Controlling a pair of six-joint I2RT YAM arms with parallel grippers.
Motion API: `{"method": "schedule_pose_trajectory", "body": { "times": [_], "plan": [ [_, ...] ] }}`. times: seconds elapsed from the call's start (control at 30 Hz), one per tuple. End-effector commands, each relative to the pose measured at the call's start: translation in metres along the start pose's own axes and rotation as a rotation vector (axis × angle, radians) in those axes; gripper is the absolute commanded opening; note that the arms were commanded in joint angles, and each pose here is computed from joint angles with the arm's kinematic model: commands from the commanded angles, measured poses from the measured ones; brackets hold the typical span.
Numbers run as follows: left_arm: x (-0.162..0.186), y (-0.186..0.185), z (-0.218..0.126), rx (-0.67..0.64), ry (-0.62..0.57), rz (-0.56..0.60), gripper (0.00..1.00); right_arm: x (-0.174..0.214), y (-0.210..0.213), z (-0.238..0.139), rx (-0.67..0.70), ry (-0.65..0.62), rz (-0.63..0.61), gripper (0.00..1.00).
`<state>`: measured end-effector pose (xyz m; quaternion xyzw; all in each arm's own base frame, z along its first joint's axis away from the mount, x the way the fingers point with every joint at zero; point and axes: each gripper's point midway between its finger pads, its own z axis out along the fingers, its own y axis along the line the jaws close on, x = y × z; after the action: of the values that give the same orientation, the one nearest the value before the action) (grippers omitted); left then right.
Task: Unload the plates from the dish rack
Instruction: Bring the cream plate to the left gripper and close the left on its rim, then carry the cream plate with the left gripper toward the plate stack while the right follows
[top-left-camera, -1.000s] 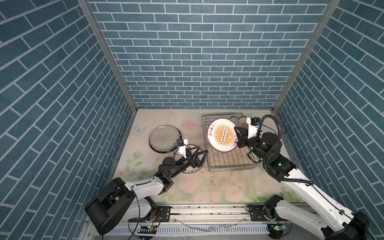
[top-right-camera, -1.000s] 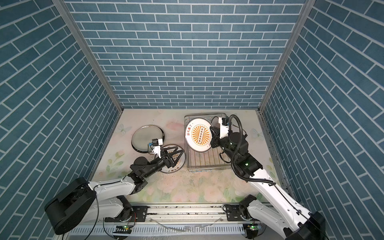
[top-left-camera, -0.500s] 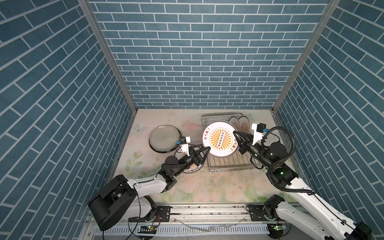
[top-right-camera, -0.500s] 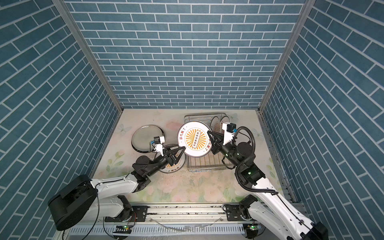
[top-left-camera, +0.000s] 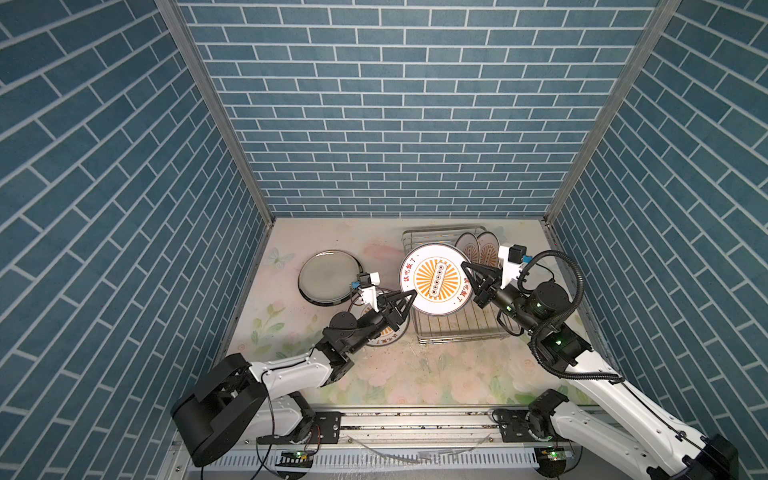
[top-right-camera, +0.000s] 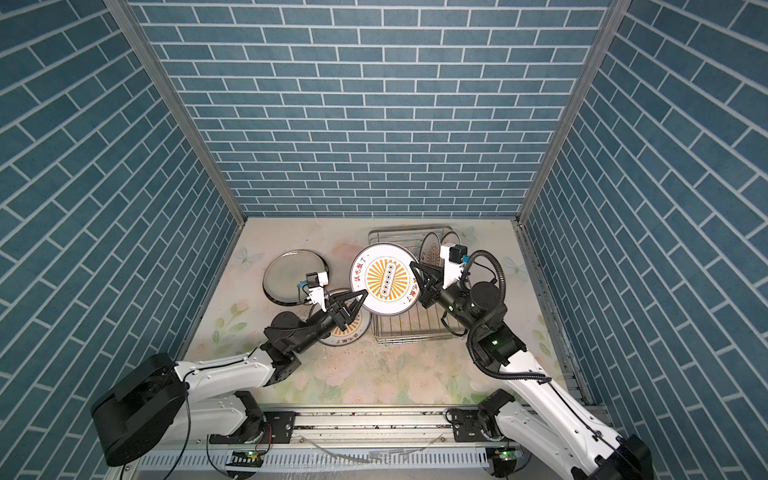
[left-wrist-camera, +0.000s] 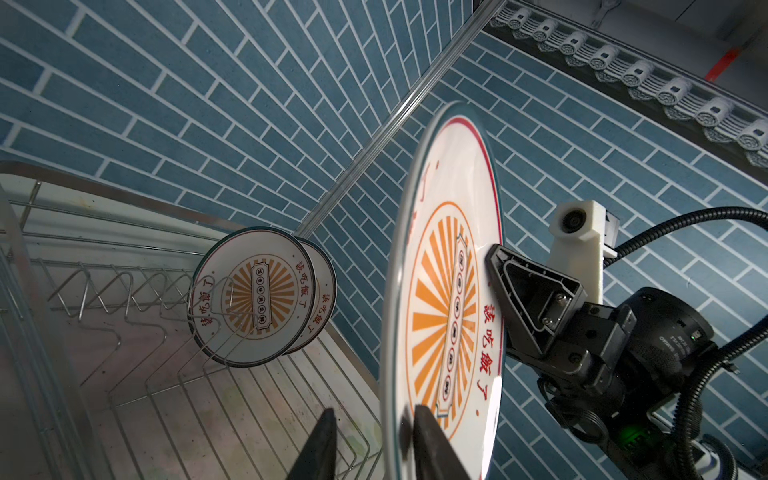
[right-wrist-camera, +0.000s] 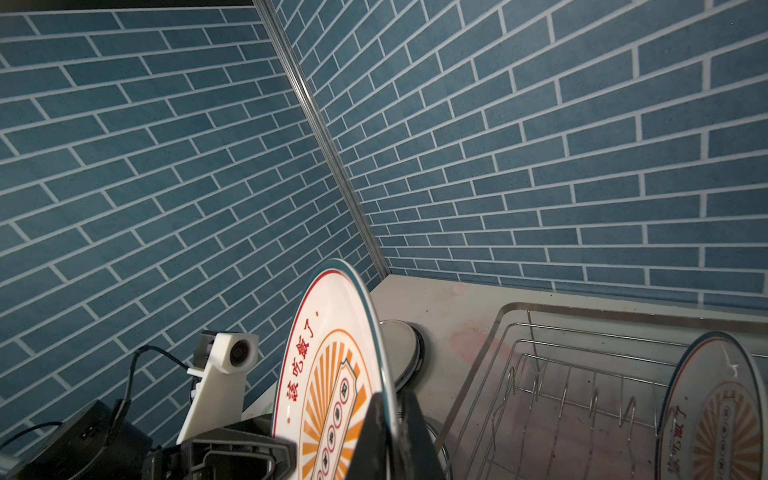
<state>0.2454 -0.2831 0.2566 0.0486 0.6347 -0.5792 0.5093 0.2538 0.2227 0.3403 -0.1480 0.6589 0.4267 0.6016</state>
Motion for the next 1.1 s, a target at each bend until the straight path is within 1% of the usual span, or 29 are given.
{"method": "schedule_pose_trajectory", "body": {
  "times": [0.0,0.13,0.17,0.2,0.27,0.33,0.37,0.53,0.6,0.73,0.9,1.07],
  "plan": [
    [-0.007,-0.004,0.001,-0.007,-0.018,0.002,0.24,-0.023,0.012,0.001,-0.053,-0.077,0.021,0.0],
    [-0.006,-0.003,0.001,-0.013,-0.01,-0.006,0.16,-0.022,0.011,0.005,-0.051,-0.071,0.023,0.0],
    [-0.005,-0.004,0.001,-0.009,-0.006,-0.009,0.15,-0.021,0.011,0.006,-0.052,-0.067,0.024,0.0],
    [-0.005,-0.004,0.002,-0.005,-0.003,-0.012,0.15,-0.021,0.011,0.007,-0.054,-0.066,0.027,0.0],
    [-0.004,-0.007,0.002,0.014,0.002,-0.019,0.22,-0.019,0.009,0.01,-0.053,-0.059,0.03,0.0],
    [-0.003,-0.008,0.004,0.02,0.009,-0.024,0.21,-0.018,0.009,0.012,-0.052,-0.054,0.033,0.0],
    [-0.002,-0.009,0.004,0.021,0.013,-0.026,0.19,-0.018,0.009,0.013,-0.052,-0.054,0.031,0.0],
    [-0.002,-0.006,0.004,0.001,0.017,-0.033,0.03,-0.016,0.006,0.015,-0.043,-0.049,0.032,0.0],
    [-0.002,-0.005,0.005,-0.008,0.022,-0.033,0.0,-0.016,0.006,0.016,-0.042,-0.047,0.032,0.0],
    [-0.001,-0.003,0.004,-0.019,0.023,-0.042,0.0,-0.014,0.003,0.018,-0.034,-0.043,0.032,0.01],
    [-0.002,0.001,0.002,-0.043,0.018,-0.057,0.0,-0.009,-0.001,0.021,-0.02,-0.031,0.041,0.09],
    [-0.002,0.003,0.002,-0.058,0.018,-0.081,0.0,-0.007,0.001,0.021,-0.041,-0.038,0.033,0.14]
  ]
}}
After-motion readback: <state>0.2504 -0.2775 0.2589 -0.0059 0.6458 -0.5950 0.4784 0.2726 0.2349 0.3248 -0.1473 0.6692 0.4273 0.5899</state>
